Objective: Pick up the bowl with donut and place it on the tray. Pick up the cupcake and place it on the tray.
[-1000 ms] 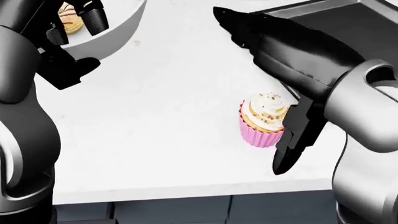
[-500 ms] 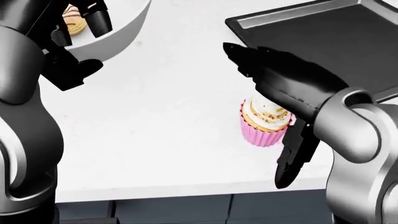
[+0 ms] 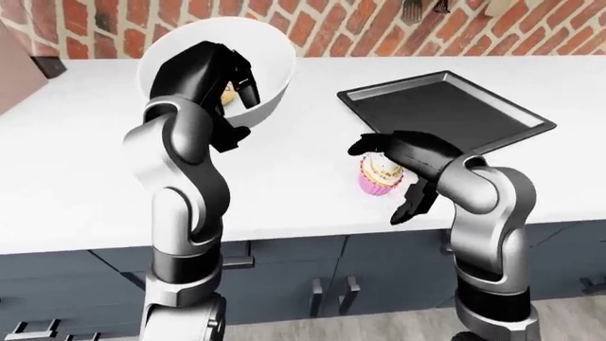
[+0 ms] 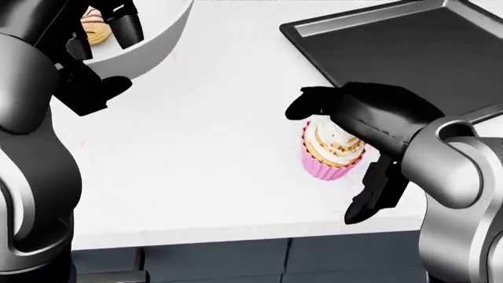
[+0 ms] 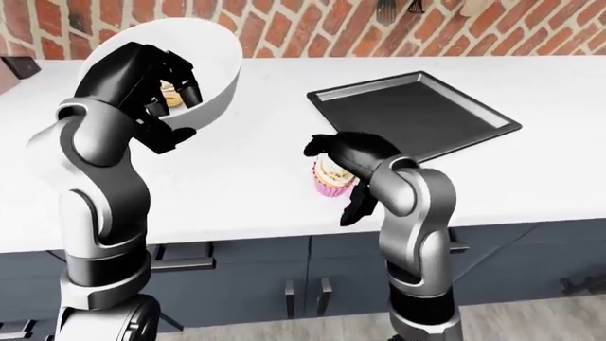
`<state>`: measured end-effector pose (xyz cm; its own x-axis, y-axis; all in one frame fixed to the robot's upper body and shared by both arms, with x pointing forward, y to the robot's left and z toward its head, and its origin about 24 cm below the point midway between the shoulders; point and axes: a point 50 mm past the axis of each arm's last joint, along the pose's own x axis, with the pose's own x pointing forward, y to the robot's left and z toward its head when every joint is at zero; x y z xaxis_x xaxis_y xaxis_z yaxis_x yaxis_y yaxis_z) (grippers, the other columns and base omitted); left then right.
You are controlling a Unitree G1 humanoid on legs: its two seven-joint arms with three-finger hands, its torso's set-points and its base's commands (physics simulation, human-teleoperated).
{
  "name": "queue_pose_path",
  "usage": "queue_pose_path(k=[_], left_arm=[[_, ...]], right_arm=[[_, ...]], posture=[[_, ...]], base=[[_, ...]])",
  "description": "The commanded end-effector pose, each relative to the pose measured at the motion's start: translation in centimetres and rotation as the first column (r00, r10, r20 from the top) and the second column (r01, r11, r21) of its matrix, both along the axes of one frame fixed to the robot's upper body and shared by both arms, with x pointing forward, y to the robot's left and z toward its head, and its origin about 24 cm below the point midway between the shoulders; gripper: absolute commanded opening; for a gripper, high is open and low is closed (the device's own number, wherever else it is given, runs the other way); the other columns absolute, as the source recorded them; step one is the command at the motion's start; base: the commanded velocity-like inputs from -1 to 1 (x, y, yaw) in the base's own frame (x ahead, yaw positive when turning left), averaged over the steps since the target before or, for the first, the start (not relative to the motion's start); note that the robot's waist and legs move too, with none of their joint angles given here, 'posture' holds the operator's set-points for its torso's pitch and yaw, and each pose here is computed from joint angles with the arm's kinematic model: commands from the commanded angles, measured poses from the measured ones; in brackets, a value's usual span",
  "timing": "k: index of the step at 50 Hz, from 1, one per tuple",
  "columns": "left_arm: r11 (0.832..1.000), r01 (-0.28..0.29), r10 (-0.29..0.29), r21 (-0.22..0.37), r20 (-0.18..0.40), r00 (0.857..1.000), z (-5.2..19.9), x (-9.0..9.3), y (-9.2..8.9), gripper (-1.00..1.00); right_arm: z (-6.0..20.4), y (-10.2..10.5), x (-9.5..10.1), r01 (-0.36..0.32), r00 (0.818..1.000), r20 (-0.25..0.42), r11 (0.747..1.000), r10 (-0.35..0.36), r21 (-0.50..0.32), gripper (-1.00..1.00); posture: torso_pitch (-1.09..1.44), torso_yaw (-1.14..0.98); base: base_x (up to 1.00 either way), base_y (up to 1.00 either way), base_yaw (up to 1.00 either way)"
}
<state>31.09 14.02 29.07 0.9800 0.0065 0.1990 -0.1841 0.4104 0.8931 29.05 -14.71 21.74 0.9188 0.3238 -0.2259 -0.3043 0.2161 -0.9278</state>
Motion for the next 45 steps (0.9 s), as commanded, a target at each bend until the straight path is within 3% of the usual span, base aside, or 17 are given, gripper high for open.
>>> queue_pose_path(k=[1,14,18,19,21,22,31,32,33,45], left_arm=[[1.000,-0.007,0.005,0.014,0.119,0.993,2.0,-1.0,-0.1,-1.00],[1.000,-0.004,0.002,0.016,0.119,0.993,1.9,-1.1,-0.2,-1.00],[1.000,-0.005,0.003,0.017,0.117,0.993,1.8,-1.1,-0.2,-1.00],[1.000,-0.004,0.002,0.017,0.117,0.993,1.8,-1.1,-0.2,-1.00],[1.000,-0.004,0.002,0.018,0.117,0.993,1.8,-1.1,-0.2,-1.00],[1.000,-0.005,0.003,0.018,0.117,0.993,1.8,-1.1,-0.2,-1.00],[1.000,-0.005,0.003,0.021,0.114,0.993,1.6,-0.9,-0.3,-1.00],[1.000,-0.004,0.001,0.024,0.112,0.994,1.5,-0.9,-0.3,-1.00],[1.000,-0.004,0.001,0.024,0.112,0.994,1.5,-0.9,-0.3,-1.00],[1.000,-0.003,0.000,0.024,0.119,0.993,1.9,-1.1,-0.3,-1.00]], right_arm=[[1.1,-0.1,0.0,0.020,0.998,0.068,1.000,-0.020,-0.007,0.25],[0.3,0.0,0.4,0.022,0.998,0.056,1.000,-0.021,-0.011,0.00],[0.2,-0.1,0.5,0.022,0.998,0.055,1.000,-0.021,-0.013,-0.35],[0.4,-0.1,0.5,0.022,0.998,0.058,1.000,-0.022,-0.010,-0.60],[0.6,-0.1,0.4,0.023,0.998,0.061,1.000,-0.022,-0.007,-0.79],[0.8,-0.1,0.4,0.023,0.998,0.066,1.000,-0.022,-0.004,-0.98],[3.5,-0.4,0.1,0.024,0.992,0.120,0.999,-0.028,0.033,-1.00],[6.8,-0.9,-1.1,0.025,0.982,0.185,0.997,-0.038,0.072,-1.00],[7.5,-1.0,-1.4,0.024,0.980,0.197,0.997,-0.039,0.079,-1.00],[10.6,-1.5,-2.3,0.036,0.965,0.249,0.986,-0.077,0.165,-1.00]], posture=[[0.00,0.00],[0.00,0.00],[0.00,0.00],[0.00,0.00],[0.00,0.00],[0.00,0.00],[0.00,0.00],[0.00,0.00],[0.00,0.00],[0.00,0.00]], base=[[0.00,0.00,0.00],[0.00,0.00,0.00],[0.00,0.00,0.00],[0.00,0.00,0.00],[0.00,0.00,0.00],[0.00,0.00,0.00],[0.00,0.00,0.00],[0.00,0.00,0.00],[0.00,0.00,0.00],[0.00,0.00,0.00]])
